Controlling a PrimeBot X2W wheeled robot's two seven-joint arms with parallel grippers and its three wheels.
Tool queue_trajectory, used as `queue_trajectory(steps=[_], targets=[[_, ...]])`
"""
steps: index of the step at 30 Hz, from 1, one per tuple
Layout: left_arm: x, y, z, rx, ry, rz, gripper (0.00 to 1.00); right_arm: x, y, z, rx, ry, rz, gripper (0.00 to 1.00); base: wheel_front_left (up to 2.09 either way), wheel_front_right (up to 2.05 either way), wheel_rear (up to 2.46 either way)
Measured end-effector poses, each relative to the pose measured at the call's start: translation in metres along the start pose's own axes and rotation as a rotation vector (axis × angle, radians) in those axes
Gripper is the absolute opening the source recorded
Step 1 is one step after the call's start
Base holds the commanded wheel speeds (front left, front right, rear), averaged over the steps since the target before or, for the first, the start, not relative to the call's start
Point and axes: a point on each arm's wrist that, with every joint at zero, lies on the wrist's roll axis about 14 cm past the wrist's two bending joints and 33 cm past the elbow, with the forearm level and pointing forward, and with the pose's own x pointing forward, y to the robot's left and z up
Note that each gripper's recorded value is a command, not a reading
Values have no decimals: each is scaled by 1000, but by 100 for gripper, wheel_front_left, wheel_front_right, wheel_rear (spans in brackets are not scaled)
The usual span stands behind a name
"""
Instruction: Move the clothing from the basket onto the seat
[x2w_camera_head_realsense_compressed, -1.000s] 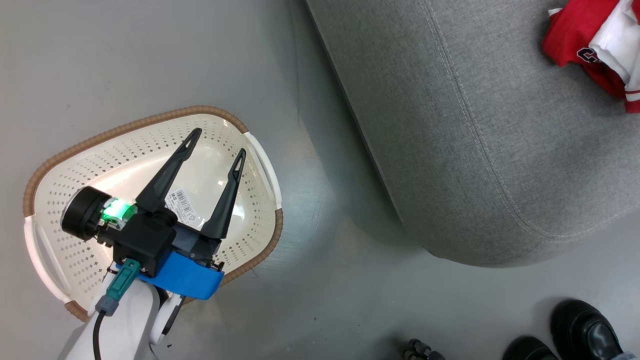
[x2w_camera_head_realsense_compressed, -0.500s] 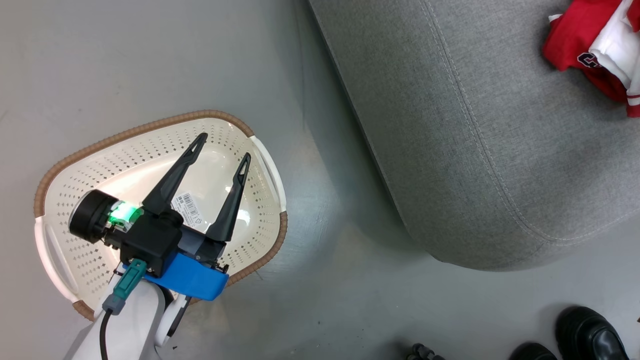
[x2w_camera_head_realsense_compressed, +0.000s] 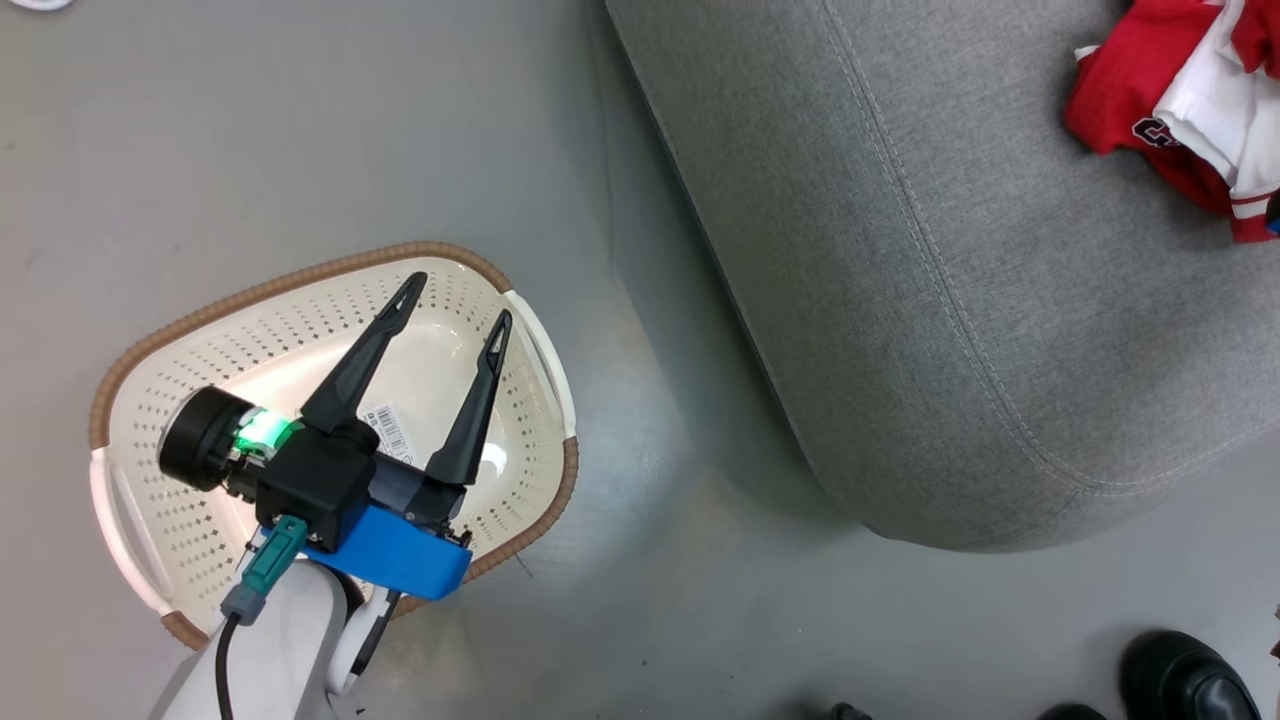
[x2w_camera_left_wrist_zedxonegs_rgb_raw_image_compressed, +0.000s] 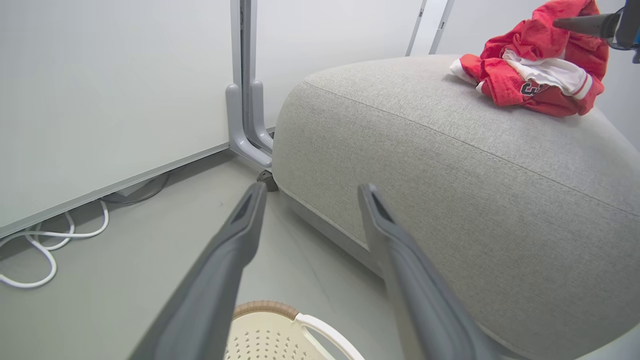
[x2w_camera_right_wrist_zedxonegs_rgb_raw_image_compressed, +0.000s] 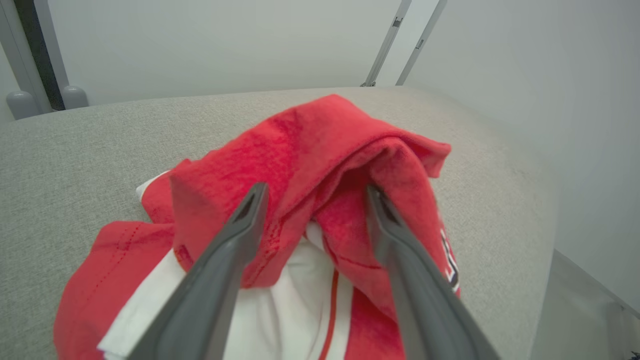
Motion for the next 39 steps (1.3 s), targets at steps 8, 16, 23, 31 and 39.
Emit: queue_trajectory(steps=[8, 16, 23, 31, 39], targets=[[-3, -5, 19, 0, -28, 23, 100, -9, -5, 7, 1, -9, 22, 100, 0, 0, 0], [-14, -16, 46, -19, -71, 72, 100, -24, -5, 24, 8, -49, 70, 100, 0, 0, 0], [-34, -21, 68, -35, -102, 147, 100, -49, 9, 38, 22, -109, 144, 100, 0, 0, 0], [-68, -17, 87, -28, -134, 252, 100, -87, 42, 49, 71, -186, 265, 100, 0, 0, 0], [-112, -10, 98, -18, -162, 370, 100, -135, 85, 56, 131, -243, 411, 100, 0, 0, 0]])
